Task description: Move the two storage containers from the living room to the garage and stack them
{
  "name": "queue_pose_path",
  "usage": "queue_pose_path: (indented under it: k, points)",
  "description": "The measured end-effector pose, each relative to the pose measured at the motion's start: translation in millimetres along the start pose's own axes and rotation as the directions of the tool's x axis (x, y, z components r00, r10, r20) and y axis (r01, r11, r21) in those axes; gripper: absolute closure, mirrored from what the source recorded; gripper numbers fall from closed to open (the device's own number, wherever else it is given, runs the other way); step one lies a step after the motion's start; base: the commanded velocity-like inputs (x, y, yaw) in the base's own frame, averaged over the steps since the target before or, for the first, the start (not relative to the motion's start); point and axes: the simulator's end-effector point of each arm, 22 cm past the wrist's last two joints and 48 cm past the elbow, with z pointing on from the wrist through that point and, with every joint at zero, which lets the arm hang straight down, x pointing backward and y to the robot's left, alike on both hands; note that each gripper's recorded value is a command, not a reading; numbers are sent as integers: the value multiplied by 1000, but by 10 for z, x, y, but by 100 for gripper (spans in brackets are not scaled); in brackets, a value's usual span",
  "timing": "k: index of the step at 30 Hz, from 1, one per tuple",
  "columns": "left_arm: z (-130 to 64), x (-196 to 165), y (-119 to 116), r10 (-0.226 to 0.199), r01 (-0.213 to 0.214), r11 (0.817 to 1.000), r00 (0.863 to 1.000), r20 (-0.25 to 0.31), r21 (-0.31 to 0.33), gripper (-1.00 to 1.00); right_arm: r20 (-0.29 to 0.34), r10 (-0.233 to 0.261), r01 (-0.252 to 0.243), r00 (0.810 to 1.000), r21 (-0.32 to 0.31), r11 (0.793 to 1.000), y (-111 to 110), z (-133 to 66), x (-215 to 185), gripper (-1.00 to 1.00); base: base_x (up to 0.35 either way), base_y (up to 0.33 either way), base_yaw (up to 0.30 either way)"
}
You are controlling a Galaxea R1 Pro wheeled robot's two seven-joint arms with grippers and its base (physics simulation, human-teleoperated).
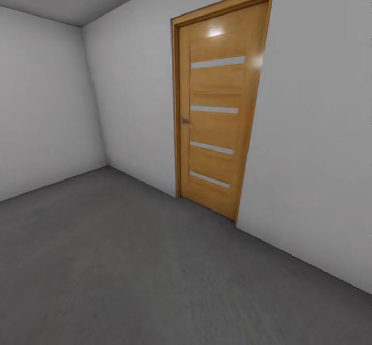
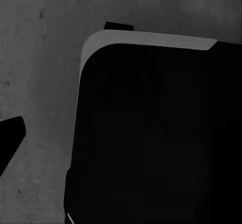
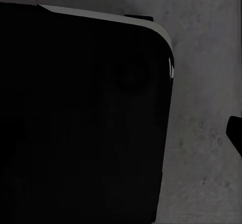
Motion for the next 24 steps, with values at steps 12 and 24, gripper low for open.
queue_pose_path:
  k: [12,24]
  points:
    - [0,1,6,0,0,1000,1000,0,-1,-100,-1,-1,1,1000,0,1000,1,0,2,-100,321,93,-157]
    - [0,0,7,0,0,1000,1000,0,-1,-100,-4,-3,3,1000,0,1000,1,0,7,-100,321,129,-6]
